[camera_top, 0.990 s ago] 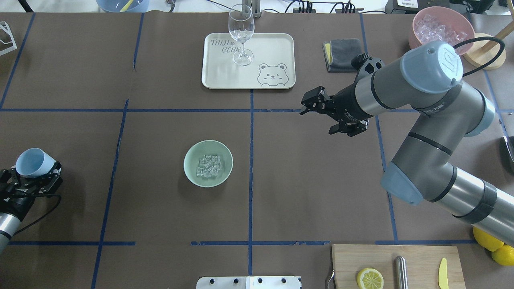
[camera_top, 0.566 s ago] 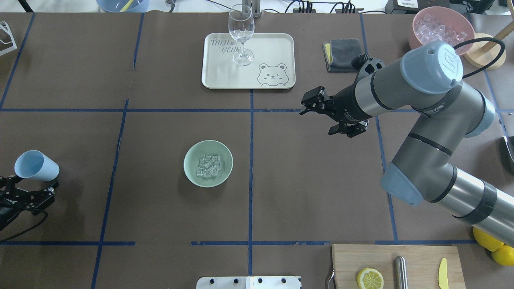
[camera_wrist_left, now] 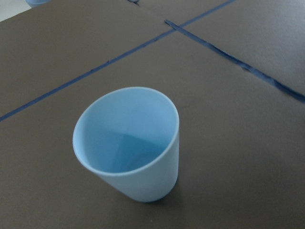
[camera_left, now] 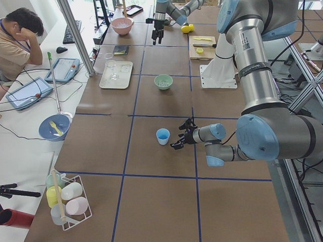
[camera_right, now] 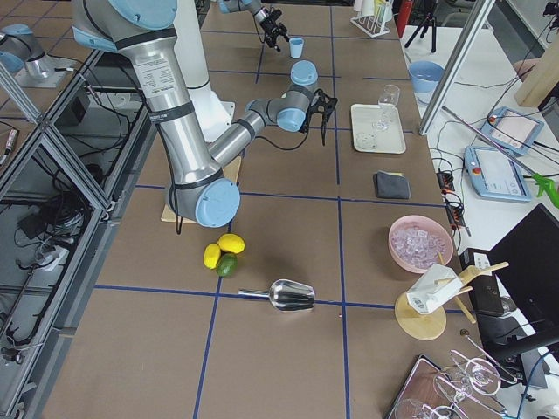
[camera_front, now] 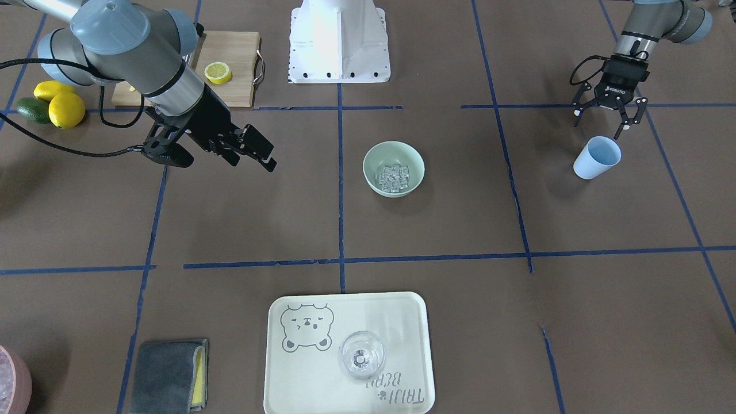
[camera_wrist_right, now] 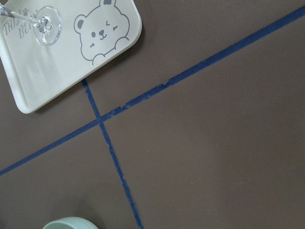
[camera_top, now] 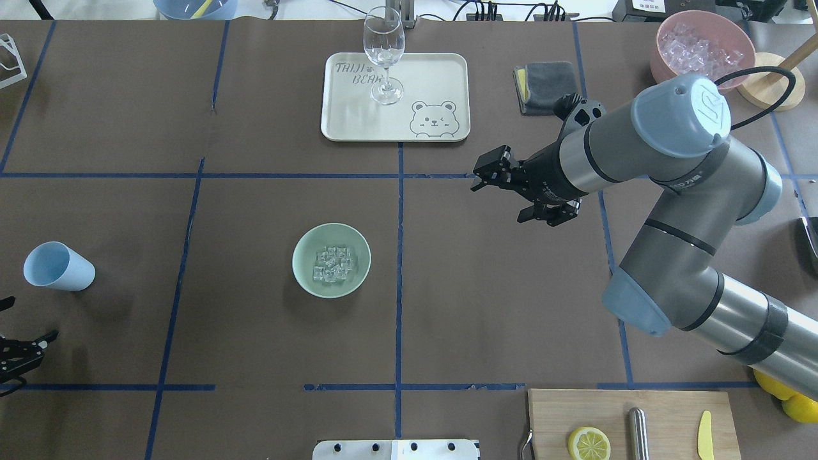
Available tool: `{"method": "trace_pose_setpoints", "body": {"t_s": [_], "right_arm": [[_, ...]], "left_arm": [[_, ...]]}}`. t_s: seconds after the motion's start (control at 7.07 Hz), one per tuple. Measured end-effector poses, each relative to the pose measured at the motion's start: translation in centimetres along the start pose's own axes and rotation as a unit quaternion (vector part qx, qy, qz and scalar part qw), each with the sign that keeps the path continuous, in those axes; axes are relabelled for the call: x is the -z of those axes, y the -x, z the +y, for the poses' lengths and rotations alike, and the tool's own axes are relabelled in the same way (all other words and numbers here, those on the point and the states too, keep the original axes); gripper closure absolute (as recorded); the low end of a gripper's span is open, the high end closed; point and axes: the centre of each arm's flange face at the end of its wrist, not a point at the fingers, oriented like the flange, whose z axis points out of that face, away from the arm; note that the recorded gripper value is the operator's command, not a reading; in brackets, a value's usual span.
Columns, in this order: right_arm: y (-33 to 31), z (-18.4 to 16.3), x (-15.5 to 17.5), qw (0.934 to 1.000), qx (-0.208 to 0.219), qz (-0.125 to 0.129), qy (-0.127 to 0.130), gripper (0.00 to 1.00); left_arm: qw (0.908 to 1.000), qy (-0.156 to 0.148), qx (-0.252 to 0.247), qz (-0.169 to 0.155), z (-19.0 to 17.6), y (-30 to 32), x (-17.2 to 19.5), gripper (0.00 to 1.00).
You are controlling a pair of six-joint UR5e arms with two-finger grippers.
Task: Pour ice into bowl
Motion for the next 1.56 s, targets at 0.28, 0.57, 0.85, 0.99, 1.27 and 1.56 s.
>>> {"method": "trace_pose_setpoints", "body": {"t_s": [0.28,0.57,0.85,0.99,1.27,1.56], "right_arm": [[0.5,3.2,-1.4,0.9997,0.013,0.001,0.02,0.0],[1.8,8.5,-4.2,0.9997,0.013,-0.002,0.021,0.0],[3.4,13.0,-7.5,0.9996,0.019,0.008,0.017,0.0],[5.3,14.4,-9.7,0.9995,0.021,0.025,0.003,0.0],[9.5,15.6,-15.0,0.9978,0.025,0.057,-0.023,0.0],[10.9,15.8,-18.1,0.9951,0.051,0.077,-0.036,0.93]], "left_arm": [[0.9963,0.053,-0.059,0.033,1.7,1.8,1.5,0.0],[0.9936,0.074,-0.072,0.046,1.3,5.3,2.5,0.0],[0.9936,0.07,-0.08,0.037,-0.2,7.2,1.9,0.0],[0.9938,0.068,-0.08,0.036,-0.7,7.3,1.4,0.0],[0.9942,0.065,-0.078,0.036,-1.2,7.2,1.0,0.0],[0.9945,0.061,-0.077,0.035,-1.4,7.1,0.7,0.0]]}}
